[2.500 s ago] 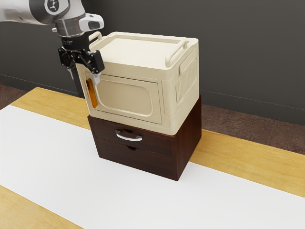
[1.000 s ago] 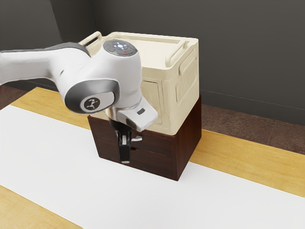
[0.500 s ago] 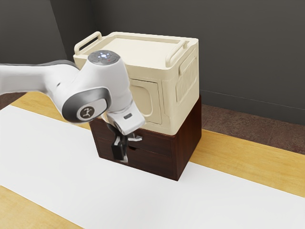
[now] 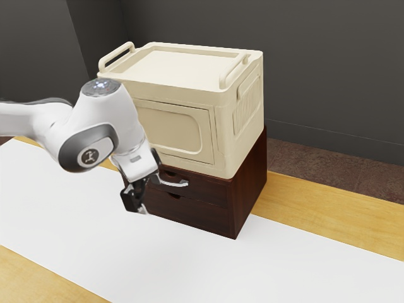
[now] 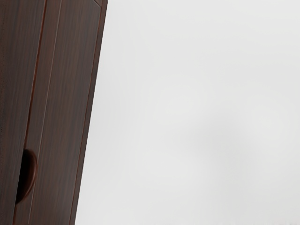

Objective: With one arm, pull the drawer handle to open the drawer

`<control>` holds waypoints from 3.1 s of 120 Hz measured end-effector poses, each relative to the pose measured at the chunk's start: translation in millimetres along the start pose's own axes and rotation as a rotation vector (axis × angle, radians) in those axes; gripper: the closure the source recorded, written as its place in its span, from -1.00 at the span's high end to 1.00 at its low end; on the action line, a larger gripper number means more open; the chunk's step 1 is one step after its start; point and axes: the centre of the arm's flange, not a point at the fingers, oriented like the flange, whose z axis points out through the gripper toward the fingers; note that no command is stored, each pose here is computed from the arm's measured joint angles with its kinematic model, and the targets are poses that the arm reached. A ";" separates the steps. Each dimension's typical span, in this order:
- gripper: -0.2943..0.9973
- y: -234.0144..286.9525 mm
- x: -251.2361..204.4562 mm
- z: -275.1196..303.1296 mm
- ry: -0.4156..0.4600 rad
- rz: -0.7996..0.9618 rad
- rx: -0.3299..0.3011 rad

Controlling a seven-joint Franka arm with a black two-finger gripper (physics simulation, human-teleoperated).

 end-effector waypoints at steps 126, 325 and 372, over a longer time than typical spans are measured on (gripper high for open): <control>0.54 -18.0 4.1 41.3 0.061 0.141 0.151; -0.48 -27.7 -15.7 43.5 0.054 -0.008 0.133; -0.55 -18.9 -20.8 36.4 0.045 -0.067 0.077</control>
